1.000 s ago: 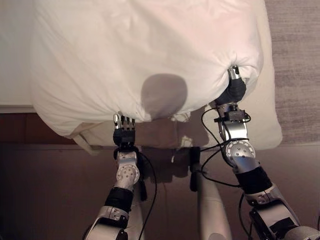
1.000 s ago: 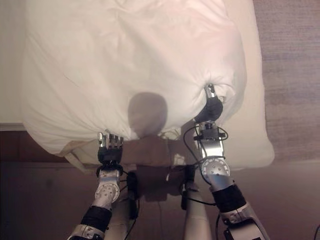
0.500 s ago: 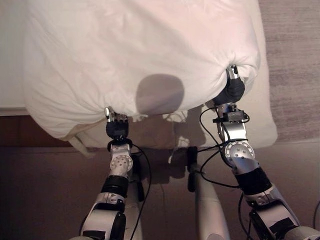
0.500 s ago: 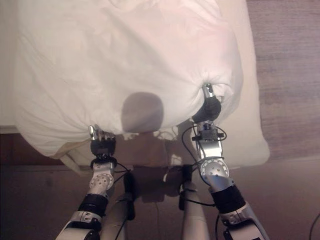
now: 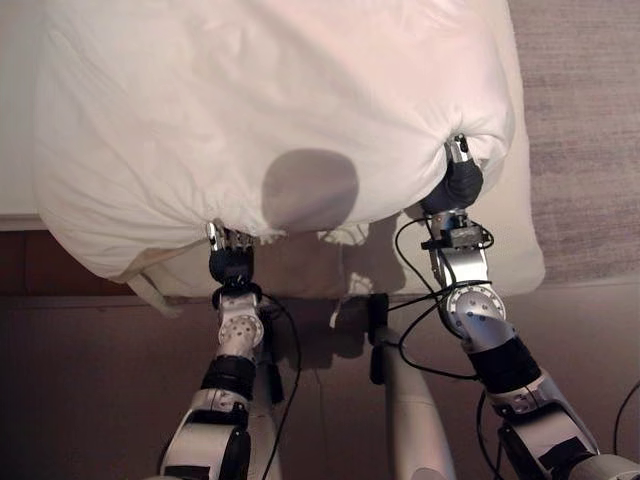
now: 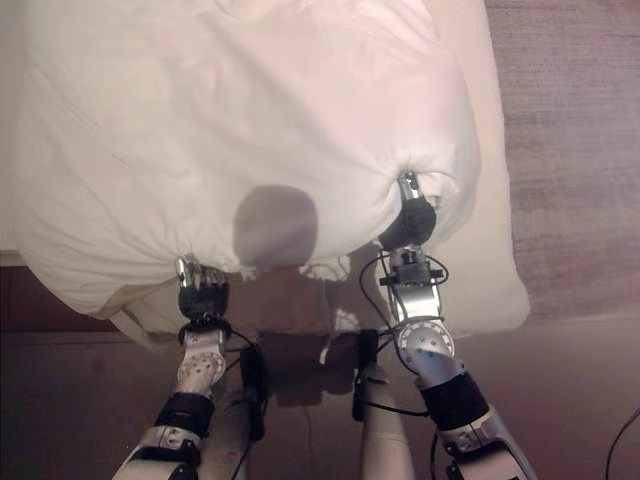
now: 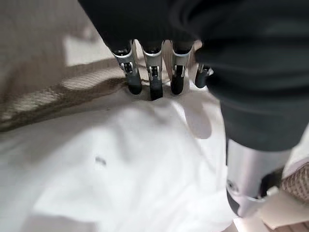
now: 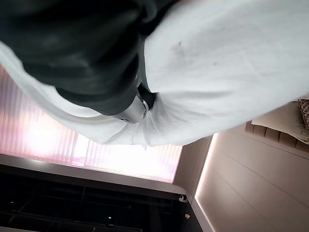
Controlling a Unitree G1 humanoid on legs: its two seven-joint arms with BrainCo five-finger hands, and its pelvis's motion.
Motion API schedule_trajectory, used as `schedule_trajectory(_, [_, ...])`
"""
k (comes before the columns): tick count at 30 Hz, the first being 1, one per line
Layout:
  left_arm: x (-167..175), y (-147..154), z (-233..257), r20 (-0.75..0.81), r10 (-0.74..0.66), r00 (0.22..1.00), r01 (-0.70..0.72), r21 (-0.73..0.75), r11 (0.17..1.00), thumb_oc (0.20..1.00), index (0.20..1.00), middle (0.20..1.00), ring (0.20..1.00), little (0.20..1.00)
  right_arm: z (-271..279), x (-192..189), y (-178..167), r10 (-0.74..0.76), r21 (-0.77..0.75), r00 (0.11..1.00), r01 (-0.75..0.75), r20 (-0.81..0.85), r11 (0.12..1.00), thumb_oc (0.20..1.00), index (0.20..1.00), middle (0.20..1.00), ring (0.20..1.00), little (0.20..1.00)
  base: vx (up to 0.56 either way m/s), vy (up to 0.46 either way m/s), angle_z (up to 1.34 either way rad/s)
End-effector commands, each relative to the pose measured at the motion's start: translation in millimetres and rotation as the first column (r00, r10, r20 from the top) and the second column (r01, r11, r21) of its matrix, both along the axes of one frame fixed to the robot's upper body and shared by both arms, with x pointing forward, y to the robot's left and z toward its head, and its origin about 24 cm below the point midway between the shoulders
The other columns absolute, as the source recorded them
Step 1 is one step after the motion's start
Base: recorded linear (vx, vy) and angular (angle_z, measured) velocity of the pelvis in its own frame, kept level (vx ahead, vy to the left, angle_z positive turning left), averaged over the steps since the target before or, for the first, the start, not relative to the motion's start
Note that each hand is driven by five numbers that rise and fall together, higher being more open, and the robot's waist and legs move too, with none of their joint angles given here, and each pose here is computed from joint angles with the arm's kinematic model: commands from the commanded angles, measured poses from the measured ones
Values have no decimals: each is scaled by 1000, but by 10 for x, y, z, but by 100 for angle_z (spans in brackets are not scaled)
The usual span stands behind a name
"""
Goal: Make the bed
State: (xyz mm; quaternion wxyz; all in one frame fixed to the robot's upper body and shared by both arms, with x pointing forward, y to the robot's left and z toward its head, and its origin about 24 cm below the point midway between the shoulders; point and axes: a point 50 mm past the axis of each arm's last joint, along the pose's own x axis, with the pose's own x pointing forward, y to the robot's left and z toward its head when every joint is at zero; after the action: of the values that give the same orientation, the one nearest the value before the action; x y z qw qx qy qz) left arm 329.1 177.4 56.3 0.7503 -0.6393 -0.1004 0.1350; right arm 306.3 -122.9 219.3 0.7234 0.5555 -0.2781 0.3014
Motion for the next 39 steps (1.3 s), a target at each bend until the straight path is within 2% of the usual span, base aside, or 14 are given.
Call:
schedule_trajectory(1, [-142, 9, -64, -22, 33, 999, -31, 76, 997, 1000, 1000, 1000, 1000, 1000, 302, -299, -70, -10, 61, 970, -5, 242, 998, 200, 200, 200, 200, 200, 0, 0, 0])
schedule_trajectory(6, [-390, 144, -314, -126, 99, 987, -94, 48, 994, 1000, 1000, 1000, 1000, 1000, 340, -330, -147, -45, 71, 967, 28, 251, 997, 200, 200, 200, 200, 200, -2, -14, 0])
schedule_trajectory(9, [-506, 175, -498, -200, 82, 976, -69, 71, 995, 1000, 1000, 1000, 1000, 1000, 364, -333, -169, -54, 60, 965, 39, 258, 997, 200, 200, 200, 200, 200, 0, 0, 0])
schedule_trajectory(13, [-573, 87, -611, -237, 19, 971, 1, 85, 996, 1000, 1000, 1000, 1000, 1000, 396, -342, -176, -57, 47, 959, 46, 276, 998, 200, 200, 200, 200, 200, -4, -6, 2])
schedule_trajectory(18, [-616, -241, -726, -255, -180, 950, 211, 101, 972, 1000, 1000, 1000, 1000, 1000, 457, -342, -141, -44, 34, 952, 35, 304, 999, 200, 200, 200, 200, 200, -2, -2, 1])
schedule_trajectory(19, [-617, -243, -727, -254, -181, 950, 212, 100, 972, 1000, 1000, 1000, 1000, 1000, 458, -341, -143, -44, 34, 952, 36, 304, 999, 200, 200, 200, 200, 200, 0, 0, 0])
schedule_trajectory(20, [-607, -360, -725, -253, -251, 934, 290, 131, 948, 1000, 1000, 1000, 1000, 1000, 456, -318, -124, -35, 29, 954, 28, 298, 999, 200, 200, 200, 200, 200, 0, 0, 0])
schedule_trajectory(21, [-605, -359, -723, -253, -251, 934, 290, 132, 948, 1000, 1000, 1000, 1000, 1000, 458, -317, -124, -35, 29, 954, 28, 299, 999, 200, 200, 200, 200, 200, 0, 0, 0])
schedule_trajectory(25, [-524, -528, -631, -212, -317, 925, 345, 114, 932, 1000, 1000, 1000, 1000, 1000, 441, -298, -69, -2, 34, 957, -8, 289, 999, 200, 200, 200, 200, 200, 0, 0, 0])
schedule_trajectory(28, [-411, -636, -488, -159, -375, 913, 398, 156, 904, 1000, 1000, 1000, 1000, 1000, 409, -265, -34, 13, 37, 964, -23, 264, 999, 200, 200, 200, 200, 200, 0, 0, 0])
schedule_trajectory(31, [-359, -650, -405, -122, -394, 911, 411, 183, 893, 1000, 1000, 1000, 1000, 1000, 396, -251, -22, 20, 36, 967, -30, 254, 999, 200, 200, 200, 200, 200, 0, 0, 0])
schedule_trajectory(39, [-190, -696, -39, 115, -479, 870, 445, 232, 865, 1000, 1000, 1000, 1000, 1000, 345, -225, -4, 39, 39, 969, -51, 246, 998, 200, 200, 200, 200, 200, 0, 0, 0])
